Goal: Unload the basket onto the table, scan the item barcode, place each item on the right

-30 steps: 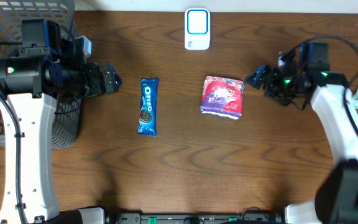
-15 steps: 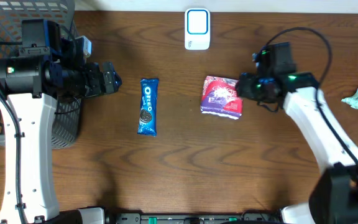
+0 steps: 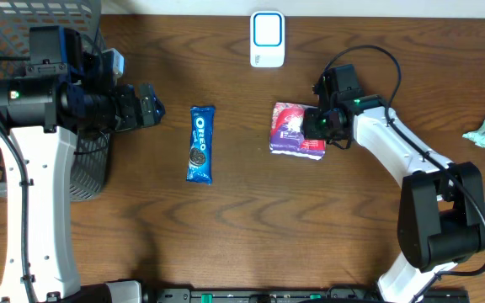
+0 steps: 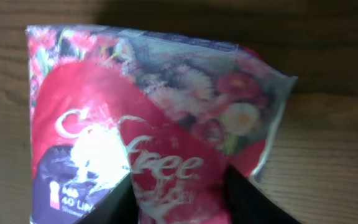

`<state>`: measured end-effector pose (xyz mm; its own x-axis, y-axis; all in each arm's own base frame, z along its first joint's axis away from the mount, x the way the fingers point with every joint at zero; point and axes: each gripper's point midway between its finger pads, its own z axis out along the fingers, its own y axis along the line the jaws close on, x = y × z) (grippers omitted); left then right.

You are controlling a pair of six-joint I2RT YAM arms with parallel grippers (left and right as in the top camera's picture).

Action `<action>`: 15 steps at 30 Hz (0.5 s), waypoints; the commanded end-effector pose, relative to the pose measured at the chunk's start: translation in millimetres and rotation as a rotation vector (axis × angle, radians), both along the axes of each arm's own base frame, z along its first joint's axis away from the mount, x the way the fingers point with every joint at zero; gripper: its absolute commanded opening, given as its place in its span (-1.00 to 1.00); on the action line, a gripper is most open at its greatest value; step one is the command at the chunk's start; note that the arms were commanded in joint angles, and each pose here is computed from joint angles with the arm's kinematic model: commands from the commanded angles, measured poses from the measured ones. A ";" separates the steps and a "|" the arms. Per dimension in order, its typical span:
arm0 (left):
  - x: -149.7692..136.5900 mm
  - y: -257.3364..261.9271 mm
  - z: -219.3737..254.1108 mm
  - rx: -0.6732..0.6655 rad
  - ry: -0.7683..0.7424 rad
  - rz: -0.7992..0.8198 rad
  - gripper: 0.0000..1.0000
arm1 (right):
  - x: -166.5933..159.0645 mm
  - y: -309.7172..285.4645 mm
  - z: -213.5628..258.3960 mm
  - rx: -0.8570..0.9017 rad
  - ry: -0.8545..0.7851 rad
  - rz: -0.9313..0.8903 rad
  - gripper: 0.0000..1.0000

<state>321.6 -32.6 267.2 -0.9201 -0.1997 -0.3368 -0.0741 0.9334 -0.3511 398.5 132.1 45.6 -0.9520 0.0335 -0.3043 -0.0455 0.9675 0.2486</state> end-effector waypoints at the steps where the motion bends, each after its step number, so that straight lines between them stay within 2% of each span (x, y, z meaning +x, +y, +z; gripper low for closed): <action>1: 0.6 0.4 -0.7 0.010 -0.001 -0.011 0.96 | -2.1 5.3 -3.9 0.003 0.007 0.035 -0.34; 6: 0.6 0.4 -0.7 0.010 -0.001 -0.011 0.96 | -2.6 5.2 -4.5 0.001 0.010 0.035 -0.28; 7: 0.6 0.4 -0.7 0.010 -0.001 -0.011 0.96 | -3.4 5.0 -6.2 0.000 0.016 0.034 -0.05; 9: 0.5 0.4 -0.7 0.010 -0.001 -0.011 0.96 | -5.7 4.5 -10.6 0.000 0.035 0.023 0.16; 10: 0.6 0.4 -0.7 0.011 -0.001 -0.011 0.96 | -7.9 4.4 -14.7 -0.002 0.051 0.021 0.19; 12: 0.6 0.4 -0.7 0.010 -0.001 -0.011 0.96 | -11.6 3.4 -23.1 -0.006 0.082 0.006 0.37; 15: 0.6 0.4 -0.7 0.010 -0.001 -0.011 0.96 | -14.8 2.5 -35.1 -0.009 0.119 -0.015 0.37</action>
